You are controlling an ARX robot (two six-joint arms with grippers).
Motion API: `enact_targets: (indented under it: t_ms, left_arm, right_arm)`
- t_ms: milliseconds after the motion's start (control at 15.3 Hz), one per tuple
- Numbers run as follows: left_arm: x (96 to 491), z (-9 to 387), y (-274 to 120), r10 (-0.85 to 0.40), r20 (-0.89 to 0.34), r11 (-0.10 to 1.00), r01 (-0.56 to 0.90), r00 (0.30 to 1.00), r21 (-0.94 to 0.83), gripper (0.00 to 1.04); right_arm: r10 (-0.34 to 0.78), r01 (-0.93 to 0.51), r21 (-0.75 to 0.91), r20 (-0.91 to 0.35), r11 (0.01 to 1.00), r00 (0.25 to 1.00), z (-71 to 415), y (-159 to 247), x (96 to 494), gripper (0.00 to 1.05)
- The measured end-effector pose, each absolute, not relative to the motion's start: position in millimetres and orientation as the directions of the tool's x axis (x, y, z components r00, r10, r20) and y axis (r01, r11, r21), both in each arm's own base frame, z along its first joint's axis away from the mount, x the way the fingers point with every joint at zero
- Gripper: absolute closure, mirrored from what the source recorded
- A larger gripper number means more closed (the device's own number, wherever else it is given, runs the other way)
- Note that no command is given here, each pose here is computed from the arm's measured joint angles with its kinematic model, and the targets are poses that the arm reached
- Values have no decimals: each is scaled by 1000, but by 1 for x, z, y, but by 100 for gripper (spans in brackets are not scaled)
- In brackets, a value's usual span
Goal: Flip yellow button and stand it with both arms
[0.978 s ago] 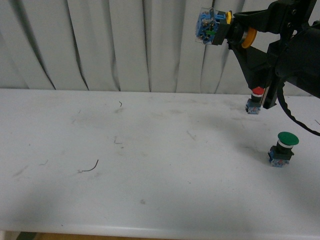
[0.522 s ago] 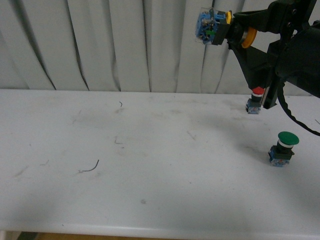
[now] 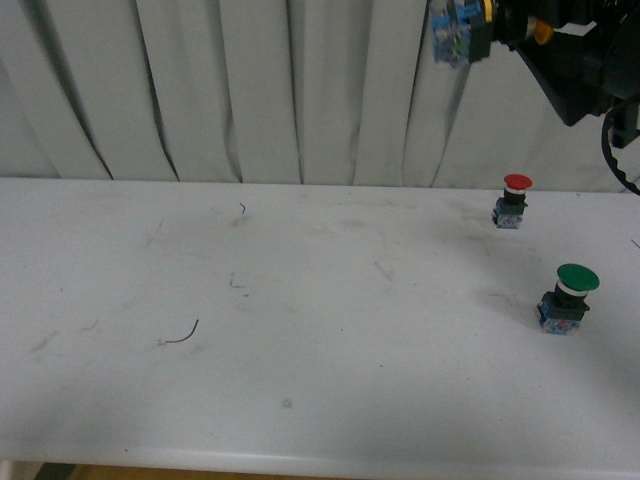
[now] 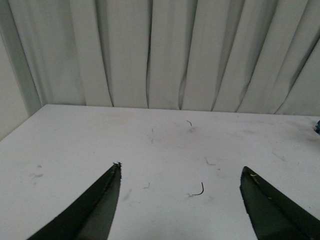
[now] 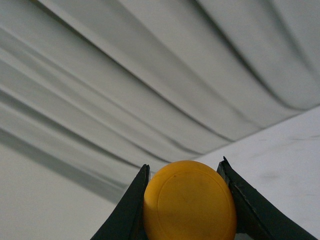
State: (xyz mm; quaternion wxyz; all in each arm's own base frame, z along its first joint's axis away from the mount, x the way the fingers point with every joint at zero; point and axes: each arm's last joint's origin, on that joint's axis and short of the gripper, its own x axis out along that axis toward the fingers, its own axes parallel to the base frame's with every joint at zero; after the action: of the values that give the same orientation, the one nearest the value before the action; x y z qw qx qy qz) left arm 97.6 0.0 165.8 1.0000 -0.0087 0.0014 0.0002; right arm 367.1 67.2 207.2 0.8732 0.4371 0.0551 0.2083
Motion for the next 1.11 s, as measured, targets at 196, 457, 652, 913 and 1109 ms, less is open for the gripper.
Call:
enact_targets:
  t_ms: [196,457,652,913,1109]
  left_arm:
    - [98,166,0,0,-3,1000,0,1000,-16,6]
    - [98,166,0,0,-2,1000,0,1000,-17,7]
    - [98,166,0,0,-2,1000,0,1000,-17,7]
    - [98,166,0,0,-2,1000,0,1000,-17,7]
    - [98,166,0,0,-2,1000,0,1000,-17,7]
  right_arm:
    - [226,-130,473,-152,872,962,190,27,383,69]
    - [-9,46,161,-222,986,975,200,-31,401,69]
    - [-81,106,77,-280,991,957,198,-40,414,69]
    - [-88,121,72,-356,990,930,181,-37,440,69]
    - [-101,136,52,-427,989,899,161,-28,463,69]
